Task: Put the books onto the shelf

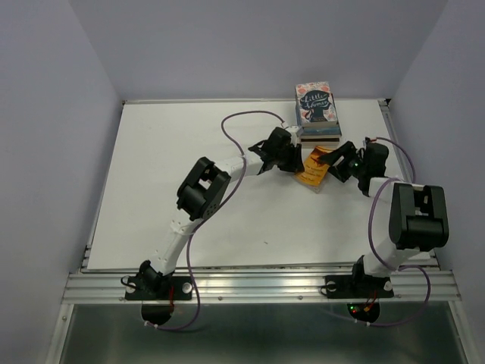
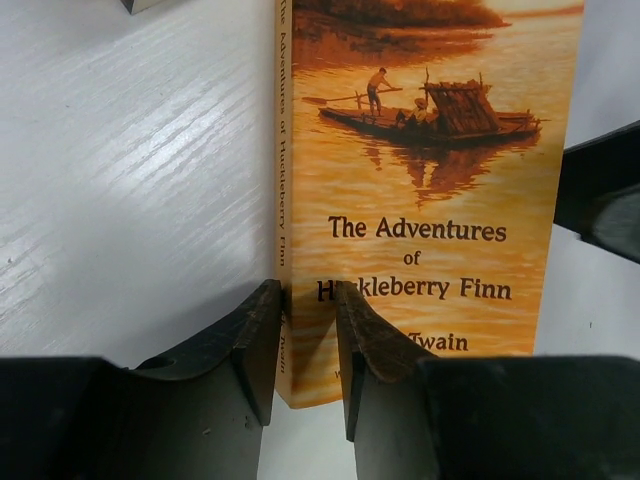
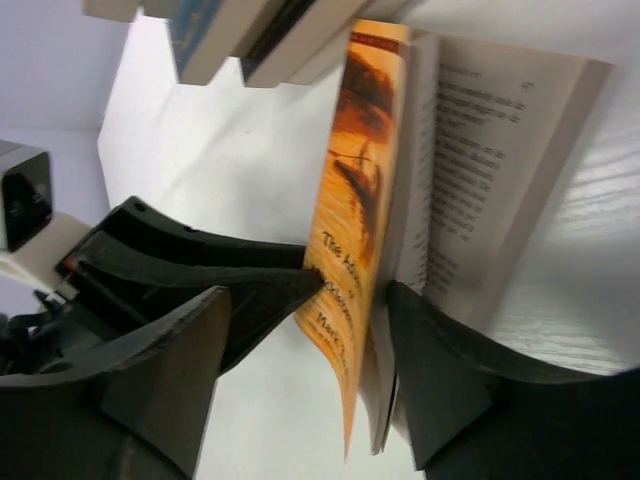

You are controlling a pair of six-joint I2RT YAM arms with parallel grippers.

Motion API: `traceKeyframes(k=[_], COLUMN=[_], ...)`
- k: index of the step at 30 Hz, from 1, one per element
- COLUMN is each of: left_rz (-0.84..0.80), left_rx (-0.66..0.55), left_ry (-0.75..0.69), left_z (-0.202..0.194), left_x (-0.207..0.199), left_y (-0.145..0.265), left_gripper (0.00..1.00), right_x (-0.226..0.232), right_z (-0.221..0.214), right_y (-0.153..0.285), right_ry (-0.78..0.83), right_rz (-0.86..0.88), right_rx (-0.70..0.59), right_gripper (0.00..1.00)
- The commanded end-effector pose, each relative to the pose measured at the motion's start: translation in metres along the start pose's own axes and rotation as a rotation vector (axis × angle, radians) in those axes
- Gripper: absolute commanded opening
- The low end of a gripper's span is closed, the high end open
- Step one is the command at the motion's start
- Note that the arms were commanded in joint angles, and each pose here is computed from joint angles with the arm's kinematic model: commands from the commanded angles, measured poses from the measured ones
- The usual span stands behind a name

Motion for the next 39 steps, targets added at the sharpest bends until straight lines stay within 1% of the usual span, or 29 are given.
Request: traceKeyframes(k=[1,2,3,4,11,14,18,20,22,24,26,28,30,31,33,37,39], left_rz=[0.035,0.034,0.036,0.037,0.044,0.046,0.068,0.08,0.077,0.076,0.068,0.068,0.066,0.069,0.077,0.08,0.081], left_rx=[0.094,0.093,0.093,0.092,0.085,0.085,0.088,0.082,0.077,0.075,0.078,0.079,0.082,0.082,0.08,0.086,0.089], left_ry=[0.003,0.004,0.007,0.009,0.017,0.017,0.023,0.023,0.023,0.025,0.026,0.031,0.036,0.037,0.037,0.041,0.044], left_z=[-0.025,-0.024,-0.024,-0.025,-0.023,-0.023,-0.025,-0.024,-0.021,-0.02,-0.02,-0.019,-0.02,-0.02,-0.02,-0.022,-0.023], left_x=[-0.008,-0.008,-0.007,-0.007,-0.008,-0.008,-0.004,-0.002,-0.003,-0.002,-0.003,-0.002,-0.001,0.0,0.001,0.003,0.004], left_y=[0.01,0.011,0.011,0.011,0.012,0.011,0.009,0.009,0.009,0.009,0.007,0.006,0.005,0.006,0.006,0.007,0.007], left_gripper=[0.31,0.31,0.31,0.31,0.31,0.31,0.31,0.31,0.31,0.31,0.31,0.31,0.31,0.31,0.31,0.3,0.3], right_x=[-0.013,-0.014,-0.018,-0.019,-0.027,-0.03,-0.029,-0.02,-0.012,-0.005,-0.004,-0.009,-0.023,-0.027,-0.038,-0.042,-0.041], right_z=[-0.013,-0.013,-0.014,-0.015,-0.017,-0.019,-0.01,-0.001,0.005,0.004,0.001,0.0,0.0,0.0,-0.004,-0.009,-0.008], right_y=[-0.005,-0.005,-0.005,-0.004,0.001,0.004,0.013,0.02,0.022,0.019,0.013,0.01,0.009,0.01,0.01,0.001,-0.004], right_ry=[-0.035,-0.031,-0.041,-0.041,-0.024,-0.022,0.038,0.084,0.108,0.135,0.126,0.113,0.1,0.094,0.074,0.041,0.051], right_rz=[-0.031,-0.039,-0.07,-0.082,-0.158,-0.191,-0.282,-0.29,-0.266,-0.2,-0.152,-0.174,-0.275,-0.315,-0.386,-0.356,-0.319], right_rx=[0.044,0.038,0.038,0.035,0.019,0.035,0.008,-0.018,-0.029,0.007,0.054,0.061,0.045,0.038,0.056,0.099,0.098], right_gripper=[0.67,0.66,0.61,0.59,0.55,0.52,0.53,0.53,0.53,0.53,0.53,0.53,0.55,0.62,0.63,0.64,0.64])
Point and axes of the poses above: each gripper's point midway between its finger pads, its own y axis back along the fingers, its own x axis along the line the jaws close on, z = x × y, the point moved 7 cm from there along y, back along the fingers, and after that the axes turned 3 degrees about y, right-handed, at the moved point
